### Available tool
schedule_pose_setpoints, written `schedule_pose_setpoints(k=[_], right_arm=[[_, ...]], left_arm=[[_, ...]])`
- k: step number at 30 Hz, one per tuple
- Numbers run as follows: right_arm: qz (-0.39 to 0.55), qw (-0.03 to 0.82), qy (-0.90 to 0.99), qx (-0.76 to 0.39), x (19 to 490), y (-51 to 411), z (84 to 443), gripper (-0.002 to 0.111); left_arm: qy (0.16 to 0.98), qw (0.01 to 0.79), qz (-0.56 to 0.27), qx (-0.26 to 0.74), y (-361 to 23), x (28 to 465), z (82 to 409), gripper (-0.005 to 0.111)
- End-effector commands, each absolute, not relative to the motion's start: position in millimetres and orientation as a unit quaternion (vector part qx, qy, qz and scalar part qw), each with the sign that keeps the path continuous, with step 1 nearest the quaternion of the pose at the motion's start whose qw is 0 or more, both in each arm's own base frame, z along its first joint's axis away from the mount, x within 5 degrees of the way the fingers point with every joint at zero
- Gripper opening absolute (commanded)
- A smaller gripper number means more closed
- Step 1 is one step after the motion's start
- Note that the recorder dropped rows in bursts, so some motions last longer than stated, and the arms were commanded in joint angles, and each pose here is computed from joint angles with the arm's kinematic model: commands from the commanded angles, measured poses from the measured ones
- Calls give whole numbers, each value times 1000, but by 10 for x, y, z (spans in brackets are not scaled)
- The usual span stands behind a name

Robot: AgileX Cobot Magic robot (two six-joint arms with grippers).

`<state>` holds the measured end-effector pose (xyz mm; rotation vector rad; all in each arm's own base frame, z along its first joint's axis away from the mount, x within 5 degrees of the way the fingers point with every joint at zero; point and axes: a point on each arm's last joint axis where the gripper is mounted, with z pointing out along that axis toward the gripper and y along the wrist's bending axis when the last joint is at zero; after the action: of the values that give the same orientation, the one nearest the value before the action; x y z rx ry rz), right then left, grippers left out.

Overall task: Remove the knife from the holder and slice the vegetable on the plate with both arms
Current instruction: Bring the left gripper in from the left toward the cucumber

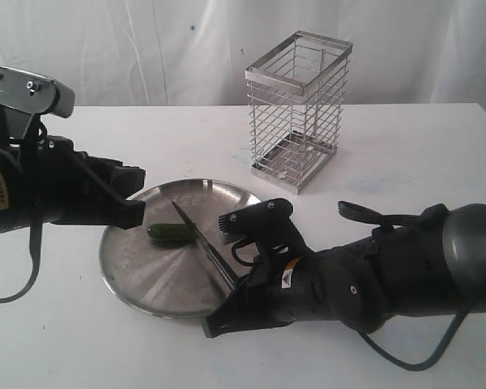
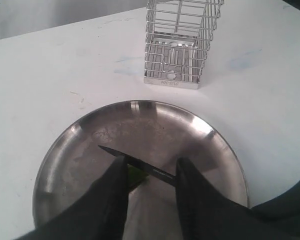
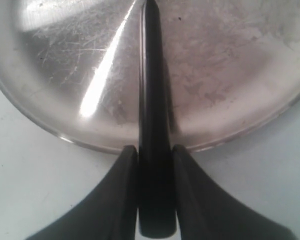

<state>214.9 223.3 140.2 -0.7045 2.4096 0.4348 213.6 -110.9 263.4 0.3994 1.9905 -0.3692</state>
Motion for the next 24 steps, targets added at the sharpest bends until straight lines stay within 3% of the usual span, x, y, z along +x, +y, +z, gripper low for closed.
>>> schedule_pose_setpoints(k=[1, 24], right_arm=[[161, 301, 899, -275, 2158, 2236, 1408, 0], [169, 333, 884, -280, 2213, 2283, 1543, 0]], left_arm=[[825, 515, -156, 170, -1134, 2144, 2650, 38], [834, 504, -148, 169, -1119, 2138, 2624, 38]])
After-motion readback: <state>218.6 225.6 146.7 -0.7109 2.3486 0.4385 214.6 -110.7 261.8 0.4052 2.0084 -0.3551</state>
